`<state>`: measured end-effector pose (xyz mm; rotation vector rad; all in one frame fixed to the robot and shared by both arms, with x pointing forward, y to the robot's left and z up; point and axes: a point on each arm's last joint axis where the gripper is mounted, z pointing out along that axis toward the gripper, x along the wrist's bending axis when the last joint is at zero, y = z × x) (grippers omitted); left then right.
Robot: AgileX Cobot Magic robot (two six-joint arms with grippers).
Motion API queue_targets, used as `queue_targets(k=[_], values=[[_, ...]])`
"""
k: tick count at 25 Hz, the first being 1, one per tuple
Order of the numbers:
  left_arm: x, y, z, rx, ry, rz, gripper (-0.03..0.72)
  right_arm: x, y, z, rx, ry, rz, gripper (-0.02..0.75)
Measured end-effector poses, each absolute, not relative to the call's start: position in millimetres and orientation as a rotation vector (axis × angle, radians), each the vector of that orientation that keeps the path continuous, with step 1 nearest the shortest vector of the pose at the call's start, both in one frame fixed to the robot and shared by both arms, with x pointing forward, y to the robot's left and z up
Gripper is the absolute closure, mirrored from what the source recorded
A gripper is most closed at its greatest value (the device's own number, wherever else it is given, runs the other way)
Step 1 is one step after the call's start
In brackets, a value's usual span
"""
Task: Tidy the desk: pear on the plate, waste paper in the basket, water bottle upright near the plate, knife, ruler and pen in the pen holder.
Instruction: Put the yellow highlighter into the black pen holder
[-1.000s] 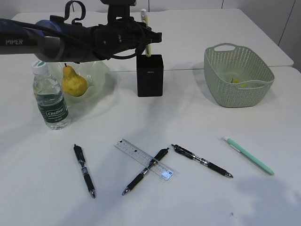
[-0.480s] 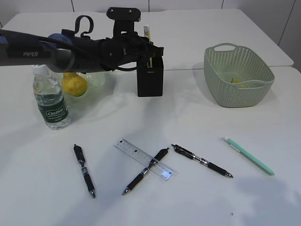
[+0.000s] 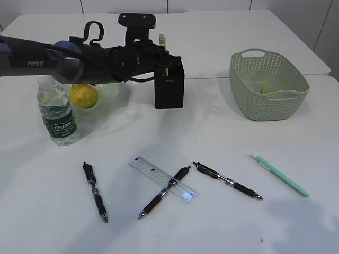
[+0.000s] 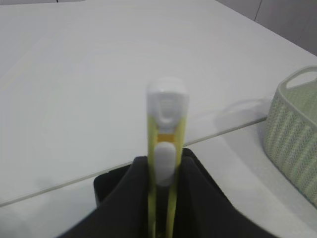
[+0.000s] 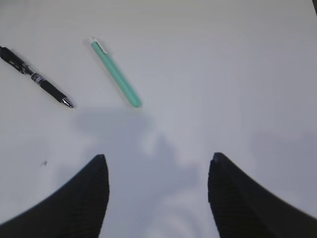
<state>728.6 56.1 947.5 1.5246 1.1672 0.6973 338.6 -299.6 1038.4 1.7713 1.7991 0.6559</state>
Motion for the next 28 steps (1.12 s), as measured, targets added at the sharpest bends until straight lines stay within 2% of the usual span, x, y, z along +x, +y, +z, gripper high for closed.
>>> queue_targets(k=[14,17,20,23,28], values=[[729,57,937,1.564,1.195,0.671,0.570,340,-300,1040,1.756,1.787,0.668,0.242],[729,57,937,1.562,1.198,0.669,0.522,340,-300,1040,1.754,1.786,0.669,0.242],[729,57,937,1.555,1.207,0.663,0.412,340,-300,1040,1.754,1.786,0.669,0.242],[729,57,937,1.553,1.209,0.662,0.335,340,-300,1040,1.754,1.786,0.669,0.242],[729,57,937,1.554,1.209,0.661,0.308,340,-300,1040,1.754,1.786,0.669,0.242]])
